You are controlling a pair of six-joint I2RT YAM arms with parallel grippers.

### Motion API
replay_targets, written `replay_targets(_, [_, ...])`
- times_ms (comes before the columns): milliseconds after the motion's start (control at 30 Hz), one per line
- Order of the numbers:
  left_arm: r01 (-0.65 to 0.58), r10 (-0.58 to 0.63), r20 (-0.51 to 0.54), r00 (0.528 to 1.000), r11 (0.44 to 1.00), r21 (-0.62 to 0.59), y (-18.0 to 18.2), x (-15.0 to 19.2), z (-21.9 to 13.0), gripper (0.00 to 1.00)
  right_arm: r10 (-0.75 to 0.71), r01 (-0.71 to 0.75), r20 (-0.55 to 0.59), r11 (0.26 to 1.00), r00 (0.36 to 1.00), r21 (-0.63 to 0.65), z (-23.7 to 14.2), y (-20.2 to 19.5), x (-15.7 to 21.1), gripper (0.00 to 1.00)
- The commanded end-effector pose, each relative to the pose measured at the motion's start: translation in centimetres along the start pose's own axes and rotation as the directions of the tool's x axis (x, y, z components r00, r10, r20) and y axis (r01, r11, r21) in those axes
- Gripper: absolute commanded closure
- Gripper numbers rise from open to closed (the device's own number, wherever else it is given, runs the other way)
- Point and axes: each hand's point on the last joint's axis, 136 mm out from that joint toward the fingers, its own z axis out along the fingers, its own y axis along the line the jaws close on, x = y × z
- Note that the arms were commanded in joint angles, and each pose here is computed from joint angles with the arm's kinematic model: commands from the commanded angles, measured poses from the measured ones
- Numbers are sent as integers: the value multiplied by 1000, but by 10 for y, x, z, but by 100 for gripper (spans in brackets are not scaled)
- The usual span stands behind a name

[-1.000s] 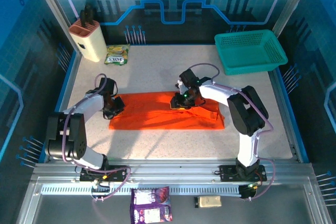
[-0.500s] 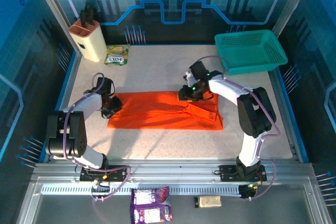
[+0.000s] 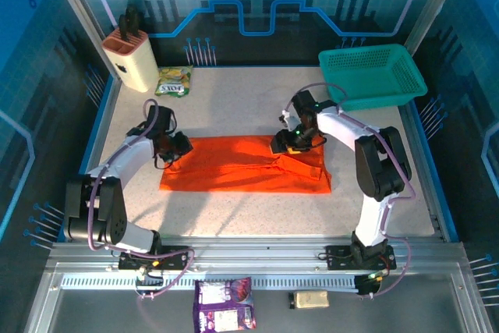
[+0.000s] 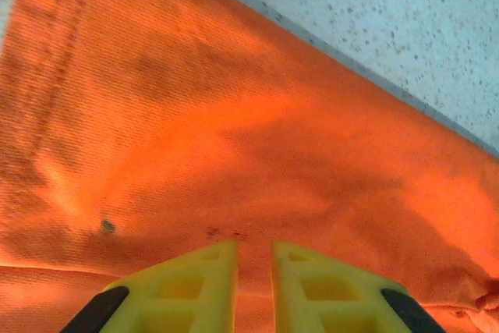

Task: Fold the inside-out t-shirt

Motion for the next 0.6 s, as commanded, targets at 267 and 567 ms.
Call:
replay_targets(267, [-131, 138, -52, 989, 984, 118, -101, 16, 13, 80, -91, 118, -192, 984, 977, 133, -20, 58, 105, 35])
replay_targets(567, [-276, 339, -197, 920, 917, 288, -192, 79, 47, 80, 56, -54, 0, 975, 998, 215, -54, 11, 71, 37])
